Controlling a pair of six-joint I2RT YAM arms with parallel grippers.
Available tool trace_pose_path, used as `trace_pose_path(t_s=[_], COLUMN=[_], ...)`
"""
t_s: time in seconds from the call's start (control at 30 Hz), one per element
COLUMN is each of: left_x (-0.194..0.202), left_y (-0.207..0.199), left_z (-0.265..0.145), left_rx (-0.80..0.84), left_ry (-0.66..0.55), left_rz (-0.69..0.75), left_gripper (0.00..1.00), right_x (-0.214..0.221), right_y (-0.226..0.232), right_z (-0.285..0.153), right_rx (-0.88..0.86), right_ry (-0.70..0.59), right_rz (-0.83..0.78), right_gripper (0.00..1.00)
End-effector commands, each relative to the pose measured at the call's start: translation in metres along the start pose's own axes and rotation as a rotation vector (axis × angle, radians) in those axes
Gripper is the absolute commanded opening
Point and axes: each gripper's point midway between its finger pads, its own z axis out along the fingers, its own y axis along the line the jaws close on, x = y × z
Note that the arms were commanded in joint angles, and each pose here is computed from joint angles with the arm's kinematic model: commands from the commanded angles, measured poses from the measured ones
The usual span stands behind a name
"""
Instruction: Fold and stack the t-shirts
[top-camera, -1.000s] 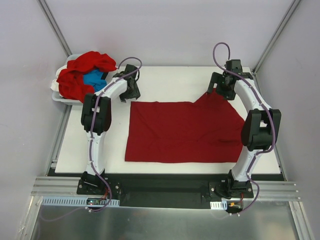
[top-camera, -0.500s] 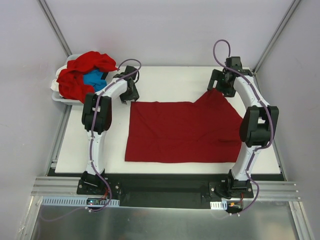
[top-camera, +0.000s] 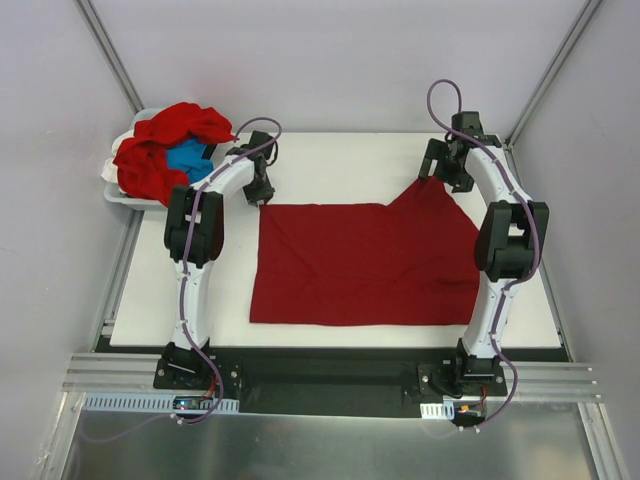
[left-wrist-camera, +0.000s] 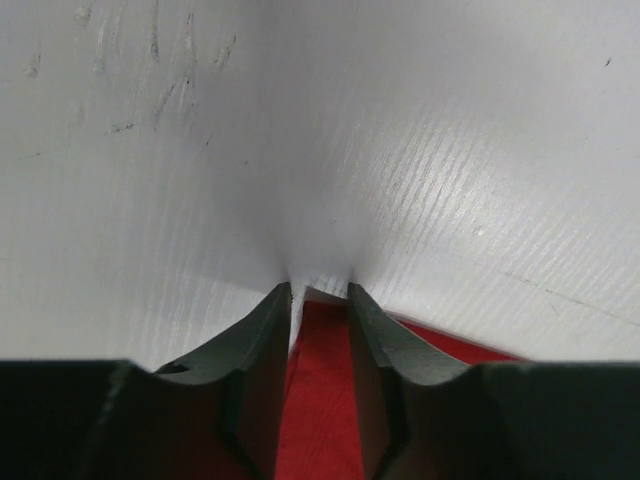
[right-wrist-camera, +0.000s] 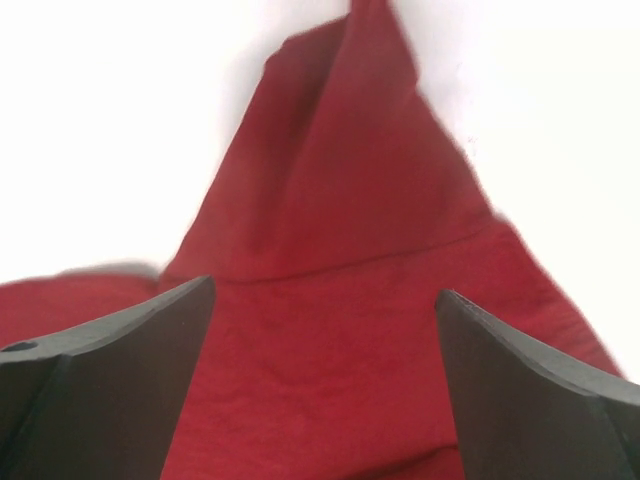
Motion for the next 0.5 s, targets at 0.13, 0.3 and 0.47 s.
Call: trace_pose_path(t_s=[0.13, 0.3, 0.47], left_x=[0.009, 0.008, 0.004], left_y=[0.003, 0.004, 0.005], left_z=[0.019, 0.018, 0.014], left_rx=[-0.024, -0.031, -0.034], left_ry=[0.053, 0.046, 0.031], left_rz=[0.002, 0.001, 0.008], left_gripper=[0.07, 0.0, 0.0], right_x=[-0.033, -0.041, -0.048], right_y=[-0.018, -0.018, -0.011], right_z=[0.023, 0.041, 0.054], right_rx=[0.06, 0.063, 0.033], right_ry=[-0.032, -0.033, -0.048], right_rz=[0.02, 0.023, 0.023], right_gripper=[0.96, 0.96, 0.96])
